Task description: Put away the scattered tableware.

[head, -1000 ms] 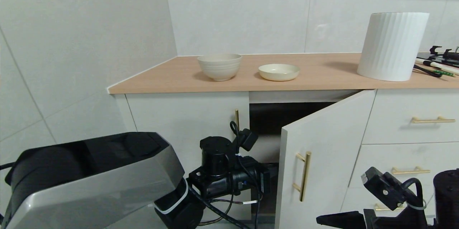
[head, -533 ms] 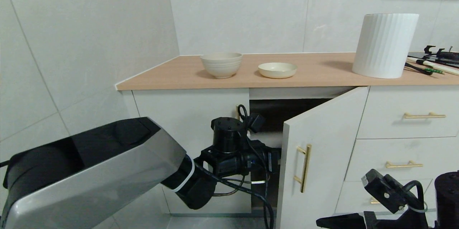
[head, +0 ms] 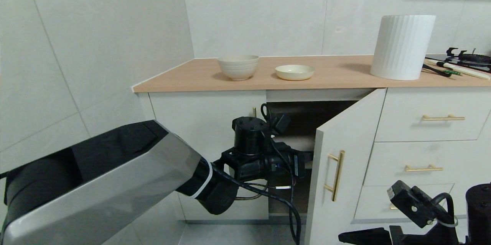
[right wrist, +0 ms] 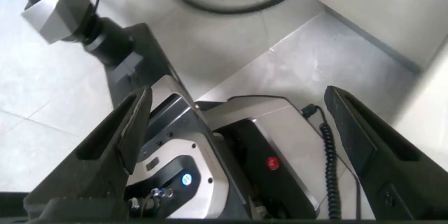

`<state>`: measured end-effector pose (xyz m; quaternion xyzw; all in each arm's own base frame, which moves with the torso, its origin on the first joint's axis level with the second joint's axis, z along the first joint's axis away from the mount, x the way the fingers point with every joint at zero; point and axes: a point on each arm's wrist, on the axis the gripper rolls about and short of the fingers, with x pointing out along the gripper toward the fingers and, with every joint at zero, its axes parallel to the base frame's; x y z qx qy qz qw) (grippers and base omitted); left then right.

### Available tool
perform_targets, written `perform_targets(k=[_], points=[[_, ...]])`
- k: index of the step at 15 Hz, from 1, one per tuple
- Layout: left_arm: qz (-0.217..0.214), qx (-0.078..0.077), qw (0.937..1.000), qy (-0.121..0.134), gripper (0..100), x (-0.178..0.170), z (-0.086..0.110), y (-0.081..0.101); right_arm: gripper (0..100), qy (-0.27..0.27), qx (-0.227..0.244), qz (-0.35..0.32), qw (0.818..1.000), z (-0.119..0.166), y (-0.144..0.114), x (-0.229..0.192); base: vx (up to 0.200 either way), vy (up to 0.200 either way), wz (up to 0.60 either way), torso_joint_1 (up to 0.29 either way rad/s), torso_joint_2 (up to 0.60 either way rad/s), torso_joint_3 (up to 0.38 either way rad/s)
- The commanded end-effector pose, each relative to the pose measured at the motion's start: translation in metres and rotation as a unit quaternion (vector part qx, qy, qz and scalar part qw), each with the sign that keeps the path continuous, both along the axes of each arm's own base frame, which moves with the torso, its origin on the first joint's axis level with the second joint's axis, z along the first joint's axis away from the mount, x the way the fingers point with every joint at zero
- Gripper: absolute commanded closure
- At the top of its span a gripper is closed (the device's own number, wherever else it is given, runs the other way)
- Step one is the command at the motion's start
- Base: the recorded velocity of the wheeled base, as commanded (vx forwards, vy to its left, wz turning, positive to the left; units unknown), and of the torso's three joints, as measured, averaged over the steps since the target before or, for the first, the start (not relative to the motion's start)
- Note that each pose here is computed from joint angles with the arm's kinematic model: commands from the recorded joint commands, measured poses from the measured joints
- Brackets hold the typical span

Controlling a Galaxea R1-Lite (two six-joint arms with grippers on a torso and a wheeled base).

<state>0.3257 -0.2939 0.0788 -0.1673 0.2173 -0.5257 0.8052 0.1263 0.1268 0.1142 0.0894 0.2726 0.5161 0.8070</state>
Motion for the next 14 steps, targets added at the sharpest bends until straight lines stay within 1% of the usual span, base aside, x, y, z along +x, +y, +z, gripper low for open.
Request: perform_targets(k=[1,5,7,8,9,10,11,12,13,14], points=[[0.003,0.000,1.0000,0.000,100,0.003,-0.003,-0.001,0,0.001,-0.001,0.000,1.000,-0.001,0.000,0.000,0.000,0.000,0.00,0.000,0.00,0.000],[0.002,0.001,1.0000,0.001,100,0.006,-0.004,-0.004,0,0.001,-0.001,0.000,1.000,-0.001,0.000,0.000,0.000,0.000,0.00,0.000,0.00,0.000],[-0.008,0.007,0.9999,0.006,100,0.003,-0.003,-0.014,0,0.000,0.001,0.002,1.000,0.000,0.000,0.000,0.000,0.000,0.00,0.000,0.00,0.000],[-0.019,0.015,0.9997,0.009,100,0.000,0.008,-0.023,0,-0.005,0.005,0.007,1.000,0.002,0.001,-0.002,0.000,0.000,0.00,0.000,0.00,0.000],[-0.025,0.016,0.9995,0.008,100,-0.004,0.015,-0.027,0,-0.007,0.007,0.008,1.000,0.003,0.000,-0.003,0.000,0.000,0.00,0.000,0.00,0.000],[-0.051,0.020,0.9985,-0.003,100,-0.019,0.032,-0.041,0,-0.023,0.022,0.018,0.999,0.011,-0.001,-0.009,0.000,0.000,0.00,0.000,0.00,0.000],[-0.077,0.023,0.9966,-0.016,100,-0.037,0.044,-0.054,0,-0.040,0.039,0.034,0.998,0.019,-0.001,-0.018,0.000,0.000,0.00,0.000,0.00,0.000],[-0.098,0.027,0.9946,-0.024,100,-0.052,0.048,-0.063,0,-0.052,0.051,0.045,0.996,0.025,-0.003,-0.025,0.000,0.000,0.00,0.000,0.00,0.000],[-0.126,0.033,0.9907,-0.040,100,-0.072,0.056,-0.073,0,-0.067,0.069,0.059,0.994,0.033,-0.006,-0.033,0.000,0.000,0.00,0.000,0.00,0.000],[-0.147,0.033,0.9874,-0.049,100,-0.089,0.065,-0.079,0,-0.072,0.075,0.066,0.992,0.036,-0.010,-0.039,0.000,0.000,0.00,0.000,0.00,0.000]])
